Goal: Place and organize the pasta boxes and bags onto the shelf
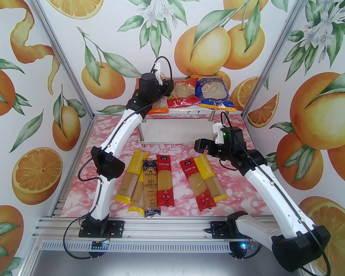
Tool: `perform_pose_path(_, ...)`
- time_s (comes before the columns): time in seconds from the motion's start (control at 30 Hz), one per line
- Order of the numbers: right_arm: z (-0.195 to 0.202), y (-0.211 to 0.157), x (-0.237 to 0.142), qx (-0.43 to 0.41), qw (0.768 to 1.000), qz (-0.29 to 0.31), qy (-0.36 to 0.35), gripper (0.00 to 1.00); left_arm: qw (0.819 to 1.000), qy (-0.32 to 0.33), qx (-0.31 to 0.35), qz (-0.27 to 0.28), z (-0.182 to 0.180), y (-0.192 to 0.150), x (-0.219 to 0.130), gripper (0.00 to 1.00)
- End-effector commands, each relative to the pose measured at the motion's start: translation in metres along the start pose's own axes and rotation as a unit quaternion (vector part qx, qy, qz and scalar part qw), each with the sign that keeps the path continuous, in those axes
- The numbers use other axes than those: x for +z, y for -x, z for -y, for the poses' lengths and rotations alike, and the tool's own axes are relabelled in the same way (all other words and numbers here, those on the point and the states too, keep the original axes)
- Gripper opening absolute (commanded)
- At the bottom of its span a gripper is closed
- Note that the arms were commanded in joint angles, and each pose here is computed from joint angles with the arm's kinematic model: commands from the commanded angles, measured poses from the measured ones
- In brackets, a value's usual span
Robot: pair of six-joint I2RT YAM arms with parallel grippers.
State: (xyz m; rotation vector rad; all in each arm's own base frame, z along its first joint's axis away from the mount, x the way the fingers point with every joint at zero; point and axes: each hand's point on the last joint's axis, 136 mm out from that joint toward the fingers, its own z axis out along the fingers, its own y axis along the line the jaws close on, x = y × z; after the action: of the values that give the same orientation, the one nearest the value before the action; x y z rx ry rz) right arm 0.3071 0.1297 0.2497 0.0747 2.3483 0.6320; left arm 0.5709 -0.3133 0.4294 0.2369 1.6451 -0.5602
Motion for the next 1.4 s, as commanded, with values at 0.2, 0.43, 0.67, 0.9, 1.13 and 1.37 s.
perform_pose_path(0.2,0.003,0.0,-0.007,-0.008,1.0,0.009,-0.009,1.0,0.991,-0.022,0.072,0.112,0.028,0.098,-0.059,0.65)
perform_pose_path(0.43,0.005,-0.003,-0.006,-0.01,1.0,0.006,-0.012,1.0,0.987,-0.023,0.117,0.11,0.042,0.147,-0.142,0.61)
perform_pose_path(0.67,0.02,-0.03,-0.002,-0.009,0.999,-0.024,-0.031,0.99,0.982,-0.028,0.185,-0.013,0.077,0.061,-0.239,0.59)
perform_pose_path(0.9,0.03,-0.093,0.003,-0.034,0.993,-0.089,-0.073,0.99,0.983,-0.052,0.1,-0.144,0.094,-0.082,-0.313,0.58)
perform_pose_path(1.13,0.048,-0.162,0.007,-0.06,0.976,-0.148,-0.149,1.0,0.966,-0.034,-0.013,-0.256,0.079,-0.22,-0.324,0.63)
perform_pose_path(1.37,0.052,-0.197,0.019,-0.066,0.965,-0.187,-0.169,1.0,0.95,-0.055,-0.143,-0.272,0.057,-0.275,-0.313,0.72)
